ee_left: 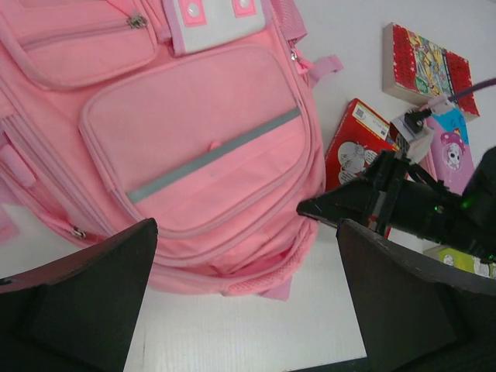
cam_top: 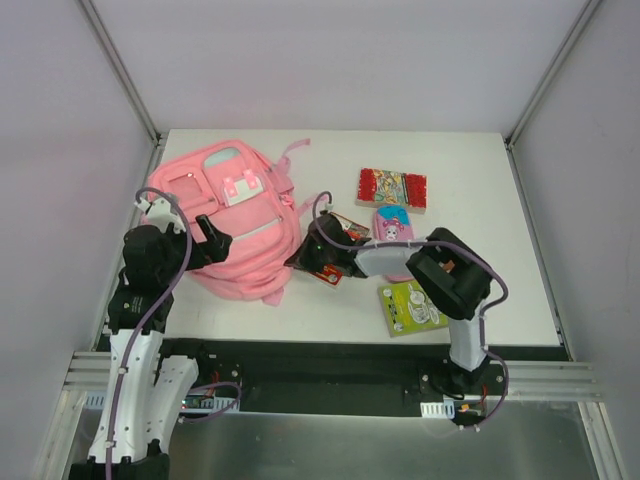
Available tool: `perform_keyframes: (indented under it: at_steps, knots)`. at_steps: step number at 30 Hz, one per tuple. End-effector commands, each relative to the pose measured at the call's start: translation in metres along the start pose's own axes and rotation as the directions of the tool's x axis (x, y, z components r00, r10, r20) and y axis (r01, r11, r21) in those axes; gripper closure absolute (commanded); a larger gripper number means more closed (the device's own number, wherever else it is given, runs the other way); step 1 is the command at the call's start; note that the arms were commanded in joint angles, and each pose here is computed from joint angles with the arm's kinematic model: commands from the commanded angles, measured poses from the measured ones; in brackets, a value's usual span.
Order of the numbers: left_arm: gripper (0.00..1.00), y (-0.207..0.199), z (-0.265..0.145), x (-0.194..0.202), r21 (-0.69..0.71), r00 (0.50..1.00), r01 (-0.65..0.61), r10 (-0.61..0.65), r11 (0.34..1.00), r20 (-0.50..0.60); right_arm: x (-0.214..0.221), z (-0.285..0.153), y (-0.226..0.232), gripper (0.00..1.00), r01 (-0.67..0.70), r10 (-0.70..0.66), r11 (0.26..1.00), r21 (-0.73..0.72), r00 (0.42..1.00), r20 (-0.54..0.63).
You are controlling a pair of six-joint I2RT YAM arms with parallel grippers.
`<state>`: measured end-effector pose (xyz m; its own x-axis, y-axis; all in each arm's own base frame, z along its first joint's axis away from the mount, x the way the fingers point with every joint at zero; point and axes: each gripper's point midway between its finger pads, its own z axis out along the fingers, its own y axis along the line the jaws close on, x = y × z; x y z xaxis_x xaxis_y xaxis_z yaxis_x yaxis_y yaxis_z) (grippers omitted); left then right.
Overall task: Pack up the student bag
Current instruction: Adjust the student bag at the center of the board.
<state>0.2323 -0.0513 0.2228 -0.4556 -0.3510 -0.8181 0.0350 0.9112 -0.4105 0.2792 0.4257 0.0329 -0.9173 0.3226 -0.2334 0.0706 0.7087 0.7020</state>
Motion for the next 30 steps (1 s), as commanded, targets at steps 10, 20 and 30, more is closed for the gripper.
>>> perform_keyframes:
  at_steps: [10,20,30]
  knots:
    - [0.01,-0.012,0.019,0.002,0.073,0.993,-0.023,0.031,0.997,-0.118,0.015,-0.073,-0.148,0.99,-0.264,0.203,0.937,0.230,0.945,0.258]
    - [0.01,-0.033,0.024,0.011,0.180,0.975,-0.072,0.107,0.981,-0.195,0.029,-0.097,-0.120,0.63,0.021,-0.041,0.987,0.160,0.991,0.125]
    - [0.01,-0.037,0.025,0.031,0.152,0.960,-0.097,0.132,0.984,-0.245,-0.039,-0.178,-0.043,0.20,0.272,-0.307,0.950,0.151,0.898,0.314]
